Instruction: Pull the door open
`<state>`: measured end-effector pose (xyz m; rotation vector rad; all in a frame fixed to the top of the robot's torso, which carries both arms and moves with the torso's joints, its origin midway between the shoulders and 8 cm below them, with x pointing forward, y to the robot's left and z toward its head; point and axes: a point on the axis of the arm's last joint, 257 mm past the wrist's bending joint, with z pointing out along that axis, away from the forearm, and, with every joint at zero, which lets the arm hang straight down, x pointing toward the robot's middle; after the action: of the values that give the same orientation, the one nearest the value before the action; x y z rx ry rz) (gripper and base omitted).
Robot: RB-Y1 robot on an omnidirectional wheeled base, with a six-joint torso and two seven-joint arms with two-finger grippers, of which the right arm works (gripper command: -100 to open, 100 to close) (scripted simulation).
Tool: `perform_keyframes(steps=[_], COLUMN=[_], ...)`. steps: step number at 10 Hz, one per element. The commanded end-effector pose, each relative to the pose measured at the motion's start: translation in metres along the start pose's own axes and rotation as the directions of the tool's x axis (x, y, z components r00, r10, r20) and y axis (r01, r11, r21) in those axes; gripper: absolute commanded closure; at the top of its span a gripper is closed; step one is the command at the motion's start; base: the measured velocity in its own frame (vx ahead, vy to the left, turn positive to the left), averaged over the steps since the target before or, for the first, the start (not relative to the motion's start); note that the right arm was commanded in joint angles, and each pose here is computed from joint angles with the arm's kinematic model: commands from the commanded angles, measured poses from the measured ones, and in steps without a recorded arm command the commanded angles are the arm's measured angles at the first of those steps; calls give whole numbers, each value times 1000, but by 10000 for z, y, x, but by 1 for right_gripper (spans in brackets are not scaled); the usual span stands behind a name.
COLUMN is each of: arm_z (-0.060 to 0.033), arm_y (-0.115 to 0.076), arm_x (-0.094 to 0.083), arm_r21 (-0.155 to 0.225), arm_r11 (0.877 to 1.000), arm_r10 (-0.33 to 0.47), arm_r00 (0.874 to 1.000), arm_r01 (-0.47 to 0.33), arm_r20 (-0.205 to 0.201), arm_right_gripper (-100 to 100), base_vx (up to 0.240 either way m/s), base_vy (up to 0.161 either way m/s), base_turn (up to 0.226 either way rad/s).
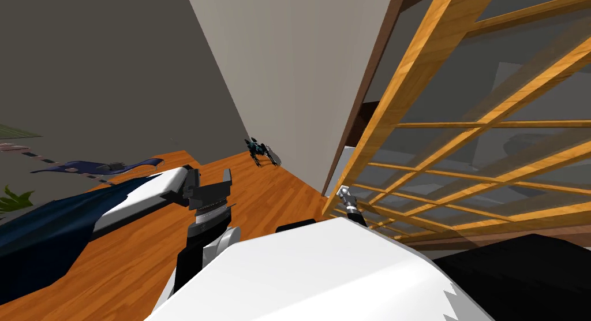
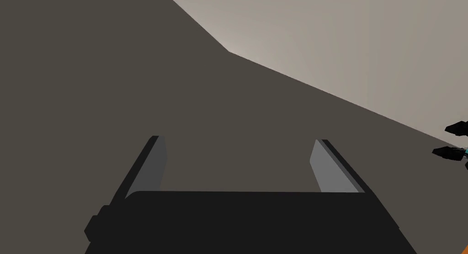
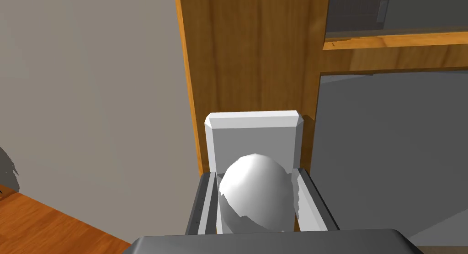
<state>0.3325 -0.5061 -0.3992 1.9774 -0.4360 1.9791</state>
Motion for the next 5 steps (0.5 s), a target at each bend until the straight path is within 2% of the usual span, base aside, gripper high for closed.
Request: perform_keyframes(steps=[1, 3, 4, 5], arm_z=[-34, -71, -59, -120], arm_y=[-68, -154, -135, -202], arm_x=[-12, -8, -9, -30], arm_r21=[37, 79, 67, 100], arm_r11=[999, 997, 998, 995], arm_r10=[1, 2, 0, 1], arm_r00=[1000, 1000, 1000, 1000], arm_r01=[-1, -2, 0, -1], arm_r20=[2, 1, 2, 6], arm_right_gripper=[100, 100, 100, 100], base_vx=[-243, -280, -124, -152], base_vy=[4, 26, 20, -5], base_turn=[66, 68, 16, 40])
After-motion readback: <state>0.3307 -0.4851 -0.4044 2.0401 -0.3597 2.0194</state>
